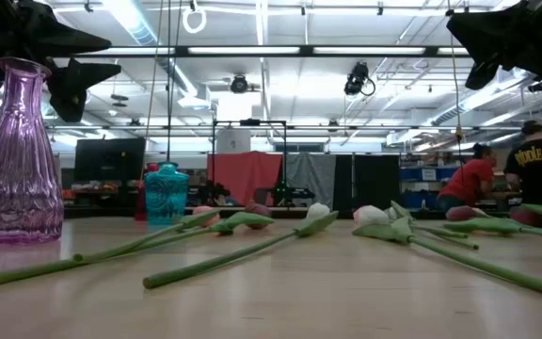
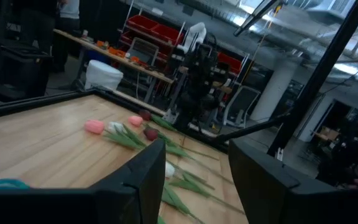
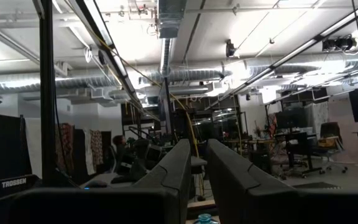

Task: Sort flowers into vase by color
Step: Put the middle red flower into the blue vase

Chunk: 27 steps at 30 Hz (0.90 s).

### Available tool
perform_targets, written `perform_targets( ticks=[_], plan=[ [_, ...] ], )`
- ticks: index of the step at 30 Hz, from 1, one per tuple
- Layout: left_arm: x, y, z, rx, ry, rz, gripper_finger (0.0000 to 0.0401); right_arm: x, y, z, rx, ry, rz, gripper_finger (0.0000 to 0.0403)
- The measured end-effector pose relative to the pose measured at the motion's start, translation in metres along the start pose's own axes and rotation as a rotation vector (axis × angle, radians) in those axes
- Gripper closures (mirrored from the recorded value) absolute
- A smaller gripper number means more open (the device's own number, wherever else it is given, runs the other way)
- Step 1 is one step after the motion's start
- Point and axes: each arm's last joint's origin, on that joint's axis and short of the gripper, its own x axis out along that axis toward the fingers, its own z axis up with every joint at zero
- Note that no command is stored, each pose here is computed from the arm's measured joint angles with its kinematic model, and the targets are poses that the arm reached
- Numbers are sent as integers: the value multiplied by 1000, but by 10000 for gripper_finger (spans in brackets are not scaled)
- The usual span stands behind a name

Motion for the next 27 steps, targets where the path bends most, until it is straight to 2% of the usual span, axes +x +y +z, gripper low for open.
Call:
perform_targets(
  ticks=[4,13,20,27],
  plan=[
    [0,-2,5,2,-49,-18,219,0,-1,0,-1,-8,-19,336],
    [0,-2,5,22,-51,-16,219,0,0,3,-5,-30,-21,336],
    [0,1,7,-6,-95,104,219,0,1,9,-8,-95,-27,336],
    [-1,2,7,-7,-103,127,219,0,1,9,108,-95,-19,336]
  ],
)
